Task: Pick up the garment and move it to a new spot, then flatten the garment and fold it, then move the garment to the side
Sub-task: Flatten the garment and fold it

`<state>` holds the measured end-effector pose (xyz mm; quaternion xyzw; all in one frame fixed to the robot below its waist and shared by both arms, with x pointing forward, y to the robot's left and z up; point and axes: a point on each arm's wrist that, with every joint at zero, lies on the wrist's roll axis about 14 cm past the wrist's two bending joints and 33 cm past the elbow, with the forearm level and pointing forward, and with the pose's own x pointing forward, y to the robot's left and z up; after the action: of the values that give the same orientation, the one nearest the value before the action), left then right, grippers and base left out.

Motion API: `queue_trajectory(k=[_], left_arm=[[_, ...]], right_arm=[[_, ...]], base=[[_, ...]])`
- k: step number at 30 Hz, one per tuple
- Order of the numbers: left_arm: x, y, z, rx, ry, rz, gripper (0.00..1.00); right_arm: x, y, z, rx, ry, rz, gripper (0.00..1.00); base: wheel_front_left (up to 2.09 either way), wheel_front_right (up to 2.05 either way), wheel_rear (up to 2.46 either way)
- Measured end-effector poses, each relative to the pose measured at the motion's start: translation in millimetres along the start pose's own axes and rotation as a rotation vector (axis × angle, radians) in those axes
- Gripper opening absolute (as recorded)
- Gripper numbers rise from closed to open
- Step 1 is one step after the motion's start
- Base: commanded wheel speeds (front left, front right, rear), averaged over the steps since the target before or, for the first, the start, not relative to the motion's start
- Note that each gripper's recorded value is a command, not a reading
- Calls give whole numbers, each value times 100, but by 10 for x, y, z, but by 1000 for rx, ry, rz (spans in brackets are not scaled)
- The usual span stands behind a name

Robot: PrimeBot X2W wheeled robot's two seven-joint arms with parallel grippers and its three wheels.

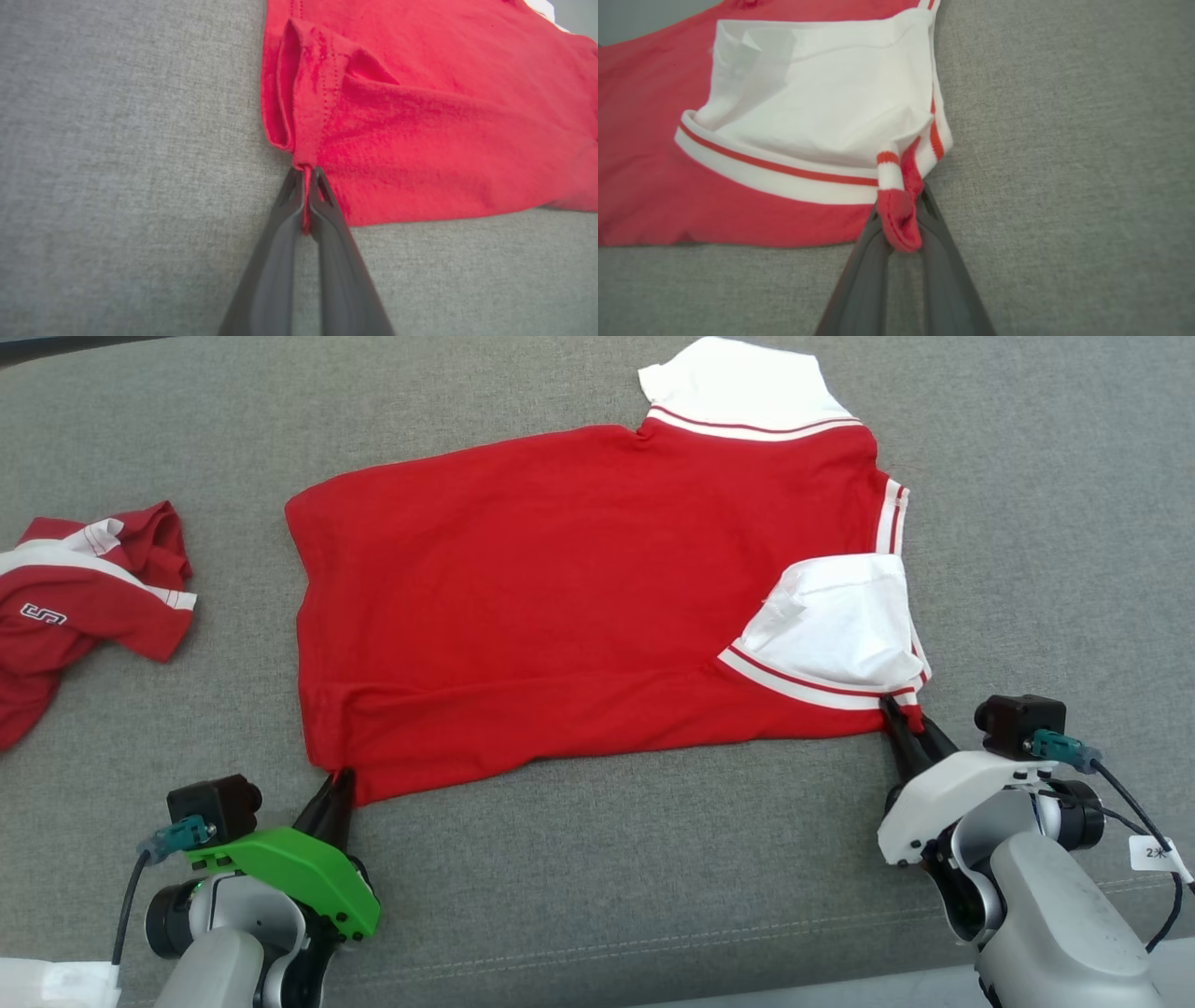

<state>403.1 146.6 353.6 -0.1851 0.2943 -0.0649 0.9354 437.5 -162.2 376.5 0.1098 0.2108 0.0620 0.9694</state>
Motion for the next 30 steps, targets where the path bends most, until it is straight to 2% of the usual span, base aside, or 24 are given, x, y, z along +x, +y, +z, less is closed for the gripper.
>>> queue_trajectory(k=[16, 29, 30], left_arm=[[-314, -21, 8, 21, 21, -19, 0], [-515, -46, -72, -20, 52, -14, 0], [-514, -54, -83, -26, 56, -16, 0]], right_arm=[[-356, -61, 23, 65, -13, -7, 0], [-630, -78, -69, 99, 29, -42, 0], [-627, -71, -77, 98, 32, -41, 19]], base=[[0, 0, 0], [0, 0, 0], [0, 0, 0]])
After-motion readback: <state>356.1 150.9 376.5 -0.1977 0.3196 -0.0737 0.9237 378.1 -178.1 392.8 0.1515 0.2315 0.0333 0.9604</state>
